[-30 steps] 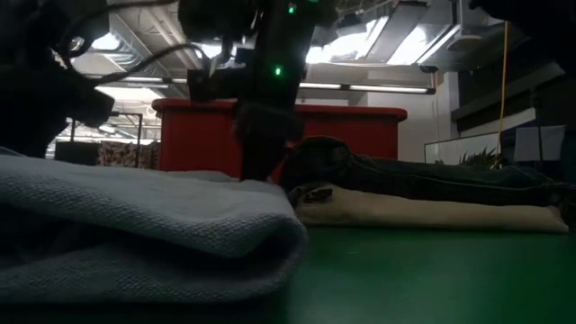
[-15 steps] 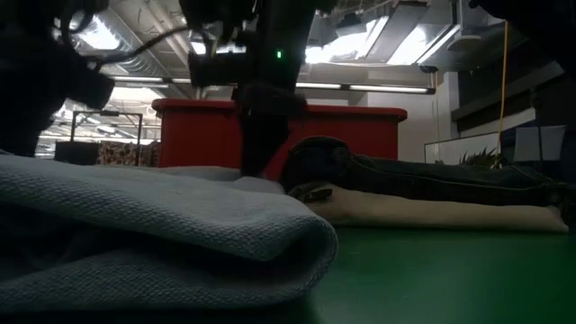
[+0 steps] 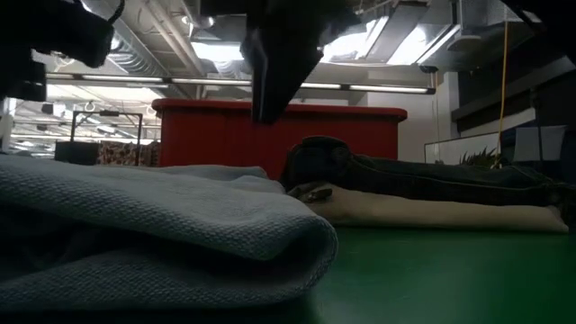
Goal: Fold Laundry from Bin
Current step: Fold the light blue jeans
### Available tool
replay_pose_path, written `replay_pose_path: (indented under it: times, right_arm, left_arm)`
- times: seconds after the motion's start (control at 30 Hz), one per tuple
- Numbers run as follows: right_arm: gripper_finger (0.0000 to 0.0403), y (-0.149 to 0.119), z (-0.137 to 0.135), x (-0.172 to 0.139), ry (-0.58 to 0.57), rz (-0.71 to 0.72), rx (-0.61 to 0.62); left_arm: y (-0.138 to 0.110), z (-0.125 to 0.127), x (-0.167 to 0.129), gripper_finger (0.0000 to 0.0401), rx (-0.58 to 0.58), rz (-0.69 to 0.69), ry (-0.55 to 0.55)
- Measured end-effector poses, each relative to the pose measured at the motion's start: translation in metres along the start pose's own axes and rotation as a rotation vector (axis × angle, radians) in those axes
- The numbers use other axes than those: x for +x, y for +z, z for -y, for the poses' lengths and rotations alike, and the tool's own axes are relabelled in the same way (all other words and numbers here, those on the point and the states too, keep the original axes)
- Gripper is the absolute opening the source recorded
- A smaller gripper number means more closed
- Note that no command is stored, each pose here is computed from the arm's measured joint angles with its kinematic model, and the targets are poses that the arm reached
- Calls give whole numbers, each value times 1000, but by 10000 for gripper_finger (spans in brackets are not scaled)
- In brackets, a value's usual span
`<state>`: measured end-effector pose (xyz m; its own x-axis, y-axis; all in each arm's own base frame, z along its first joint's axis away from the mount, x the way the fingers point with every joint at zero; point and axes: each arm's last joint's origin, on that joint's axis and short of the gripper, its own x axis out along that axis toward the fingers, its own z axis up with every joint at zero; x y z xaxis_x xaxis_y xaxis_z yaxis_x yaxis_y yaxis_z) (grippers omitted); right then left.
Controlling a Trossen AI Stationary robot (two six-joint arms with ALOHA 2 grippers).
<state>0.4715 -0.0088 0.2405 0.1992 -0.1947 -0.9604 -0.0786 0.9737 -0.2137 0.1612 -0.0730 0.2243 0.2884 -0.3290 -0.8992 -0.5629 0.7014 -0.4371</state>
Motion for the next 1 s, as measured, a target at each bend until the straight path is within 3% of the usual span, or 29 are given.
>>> replay_pose_path:
  times: [0.23,0.63,0.73,0.9,1.0]
  right_arm:
    - [198,5,-56,-14,101,27,34]
    - [198,7,-131,-32,169,118,-102]
    - [198,8,-140,-35,176,147,-117]
    - [198,10,-151,-38,188,196,-130]
    - [198,13,-158,-41,200,242,-153]
  left_arm:
    - [-11,9,2,77,117,-65,-61]
    - [-20,6,12,184,205,-50,-26]
    - [-20,15,13,205,356,11,-103]
    - [-28,43,9,212,634,127,-337]
    - [-40,52,7,209,712,161,-391]
